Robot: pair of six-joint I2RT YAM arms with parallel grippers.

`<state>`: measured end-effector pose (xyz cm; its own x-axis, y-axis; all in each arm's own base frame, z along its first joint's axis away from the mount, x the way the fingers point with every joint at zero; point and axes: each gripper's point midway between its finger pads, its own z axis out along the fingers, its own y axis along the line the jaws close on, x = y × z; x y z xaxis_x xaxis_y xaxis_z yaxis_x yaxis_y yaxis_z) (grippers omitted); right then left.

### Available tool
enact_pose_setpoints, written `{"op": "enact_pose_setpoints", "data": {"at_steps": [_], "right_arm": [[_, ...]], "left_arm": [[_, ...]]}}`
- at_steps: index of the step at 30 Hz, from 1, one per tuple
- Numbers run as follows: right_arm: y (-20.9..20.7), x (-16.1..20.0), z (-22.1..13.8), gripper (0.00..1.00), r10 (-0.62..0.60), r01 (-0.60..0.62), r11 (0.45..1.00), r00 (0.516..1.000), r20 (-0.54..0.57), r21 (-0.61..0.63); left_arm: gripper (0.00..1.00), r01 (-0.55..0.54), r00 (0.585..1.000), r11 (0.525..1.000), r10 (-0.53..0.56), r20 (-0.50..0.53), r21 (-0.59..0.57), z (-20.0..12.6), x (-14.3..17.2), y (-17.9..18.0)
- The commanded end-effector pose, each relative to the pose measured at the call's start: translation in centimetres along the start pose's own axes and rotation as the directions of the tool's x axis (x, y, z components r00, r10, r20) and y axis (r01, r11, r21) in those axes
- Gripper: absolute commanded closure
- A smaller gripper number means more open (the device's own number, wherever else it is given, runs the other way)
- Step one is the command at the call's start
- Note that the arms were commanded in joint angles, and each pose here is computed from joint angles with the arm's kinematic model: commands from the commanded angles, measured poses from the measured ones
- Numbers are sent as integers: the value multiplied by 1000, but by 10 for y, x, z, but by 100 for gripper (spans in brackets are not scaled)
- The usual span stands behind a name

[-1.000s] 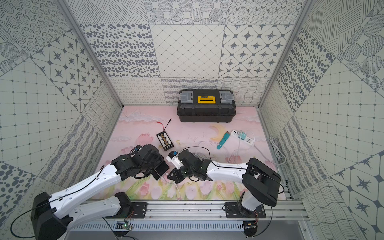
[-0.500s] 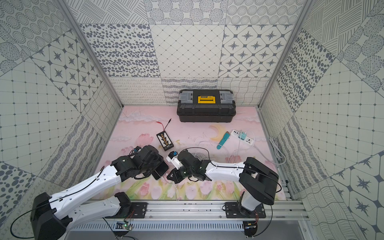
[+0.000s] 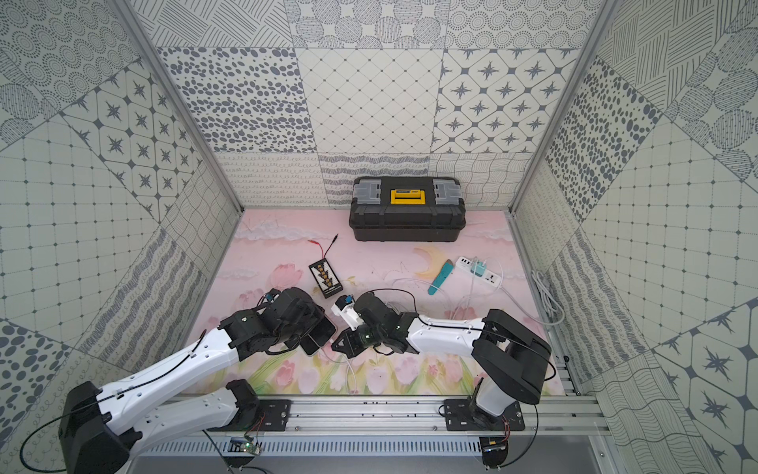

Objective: Plug the charging cable into the phone
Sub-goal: Insert the charging cable into the phone.

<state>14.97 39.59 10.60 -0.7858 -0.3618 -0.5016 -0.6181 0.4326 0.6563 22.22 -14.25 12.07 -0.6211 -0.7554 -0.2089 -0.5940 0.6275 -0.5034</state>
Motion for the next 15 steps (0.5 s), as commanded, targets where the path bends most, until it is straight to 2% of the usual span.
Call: {"op": "enact_pose_setpoints", "data": {"at_steps": [1,9,14,15], "right_arm": [[19,-75,-14,100,-87,102,994,957,278,-38],[16,-80,-16,100,-101,117,992,951,291,-40],[15,-83,-20,100,-99,115,993,950,296,-39],[13,-82,-22,86,-97,113,993,951,295,-37]], "left_arm": [[100,-14,953,998,30,-301,56,-4,54,-8],[100,-11,945,997,35,-325,73,-5,58,-12],[100,-19,953,998,34,-300,52,-4,54,-10],[100,-27,957,999,38,-287,40,-3,51,-9]]}}
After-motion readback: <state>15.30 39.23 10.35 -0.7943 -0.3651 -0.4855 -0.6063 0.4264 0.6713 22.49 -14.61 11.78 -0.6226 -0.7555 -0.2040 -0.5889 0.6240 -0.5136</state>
